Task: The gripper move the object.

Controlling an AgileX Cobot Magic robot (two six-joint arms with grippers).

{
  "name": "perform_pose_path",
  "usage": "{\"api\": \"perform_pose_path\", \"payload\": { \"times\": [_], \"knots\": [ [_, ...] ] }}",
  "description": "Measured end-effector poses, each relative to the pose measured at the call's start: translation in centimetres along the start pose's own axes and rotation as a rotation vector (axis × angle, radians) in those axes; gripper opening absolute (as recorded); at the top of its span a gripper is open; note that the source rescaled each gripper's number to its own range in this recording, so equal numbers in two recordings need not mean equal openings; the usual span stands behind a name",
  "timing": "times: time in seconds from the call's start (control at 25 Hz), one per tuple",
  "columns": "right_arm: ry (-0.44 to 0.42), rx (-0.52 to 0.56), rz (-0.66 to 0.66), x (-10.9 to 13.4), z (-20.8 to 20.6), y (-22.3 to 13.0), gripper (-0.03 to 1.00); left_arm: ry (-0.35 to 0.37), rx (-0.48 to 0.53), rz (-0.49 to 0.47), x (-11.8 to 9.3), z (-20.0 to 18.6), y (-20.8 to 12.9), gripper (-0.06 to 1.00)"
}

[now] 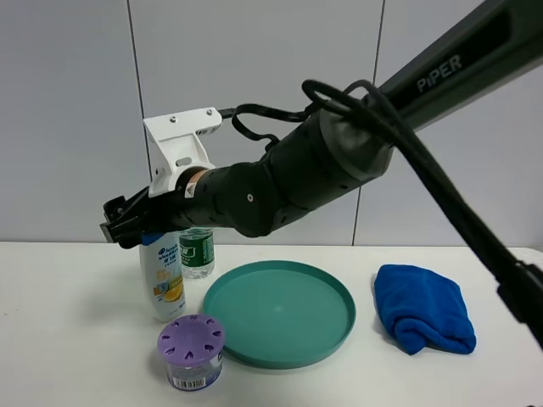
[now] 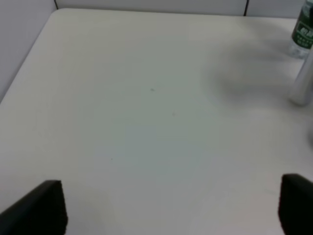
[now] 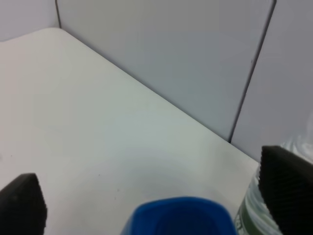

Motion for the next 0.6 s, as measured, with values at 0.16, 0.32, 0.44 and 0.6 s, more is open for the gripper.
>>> {"api": "perform_pose_path", "payload": {
  "times": [0.16, 0.32, 0.44, 0.6],
  "knots": [
    [0.013, 0.017, -0.005, 0.9, -1.0, 1.7, 0.73, 0.000, 0.000, 0.000, 0.0, 0.0, 0.0, 1.00],
    [0.015, 0.045, -0.021, 1.2, -2.9, 4.3, 0.73, 0.000, 0.000, 0.000, 0.0, 0.0, 0.0, 1.00],
    [0.016, 0.077, -0.058, 1.3, -5.1, 6.7, 0.73, 0.000, 0.000, 0.000, 0.0, 0.0, 0.0, 1.00],
    [0.019, 0.076, -0.122, 1.4, -9.1, 11.0, 0.73, 0.000, 0.000, 0.000, 0.0, 0.0, 0.0, 1.00]
  ]
}}
Point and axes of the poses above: a point on each arm's last joint axis where the gripper is mounted, z pointing out along that axis toward the gripper, x along the wrist's bending axis when the last joint is at zero, y = z × x, the point moved 9 cm from there along z, pointing out along that axis toward the gripper, and after that the axes turned 14 degrees about z, right-handed, at the moved point
